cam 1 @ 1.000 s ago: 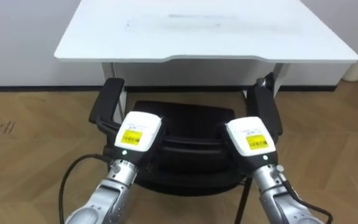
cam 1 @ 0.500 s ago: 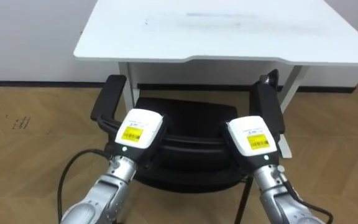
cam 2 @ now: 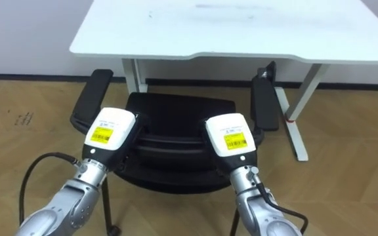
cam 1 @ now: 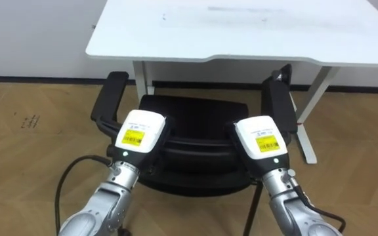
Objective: Push chair
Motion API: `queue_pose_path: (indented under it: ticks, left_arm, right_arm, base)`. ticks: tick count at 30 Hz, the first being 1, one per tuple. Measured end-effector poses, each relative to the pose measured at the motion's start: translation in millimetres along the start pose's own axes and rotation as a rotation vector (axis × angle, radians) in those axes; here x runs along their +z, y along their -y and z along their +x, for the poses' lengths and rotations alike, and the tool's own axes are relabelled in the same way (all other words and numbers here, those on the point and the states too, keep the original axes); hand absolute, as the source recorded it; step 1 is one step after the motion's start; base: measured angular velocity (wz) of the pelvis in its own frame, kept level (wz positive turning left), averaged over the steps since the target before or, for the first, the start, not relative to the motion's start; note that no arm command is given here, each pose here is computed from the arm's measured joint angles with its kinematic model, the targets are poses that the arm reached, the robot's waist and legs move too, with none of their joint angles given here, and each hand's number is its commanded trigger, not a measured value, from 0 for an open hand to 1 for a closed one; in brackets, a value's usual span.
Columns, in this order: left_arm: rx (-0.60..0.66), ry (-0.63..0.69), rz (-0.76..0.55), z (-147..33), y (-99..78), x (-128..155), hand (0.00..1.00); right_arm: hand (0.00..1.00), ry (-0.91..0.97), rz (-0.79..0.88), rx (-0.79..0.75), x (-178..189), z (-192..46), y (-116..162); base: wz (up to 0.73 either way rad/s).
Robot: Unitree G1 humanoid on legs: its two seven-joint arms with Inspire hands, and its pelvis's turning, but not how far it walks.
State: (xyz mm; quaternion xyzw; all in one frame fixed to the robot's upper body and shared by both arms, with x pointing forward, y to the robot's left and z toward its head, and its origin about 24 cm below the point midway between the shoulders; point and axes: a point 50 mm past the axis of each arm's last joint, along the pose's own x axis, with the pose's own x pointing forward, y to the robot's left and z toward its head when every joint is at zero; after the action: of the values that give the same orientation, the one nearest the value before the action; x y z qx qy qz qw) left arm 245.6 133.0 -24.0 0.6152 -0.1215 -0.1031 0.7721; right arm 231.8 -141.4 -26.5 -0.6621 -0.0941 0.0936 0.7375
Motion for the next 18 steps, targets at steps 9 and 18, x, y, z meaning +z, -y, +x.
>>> queue_pose_path:
  ticks: [9,18]
  left_arm:
    - [-0.006,0.000,-0.005,-0.4,1.1,1.4,1.00]
    - [-0.014,-0.054,-0.035,-1.7,3.7,1.2,0.00]
  right_arm:
    - [1.00,0.000,-0.003,0.012,-0.6,-1.9,1.1]
    - [0.00,-0.026,0.028,0.018,0.5,-0.9,0.4]
  base:
    - [0.03]
    - [0.00]
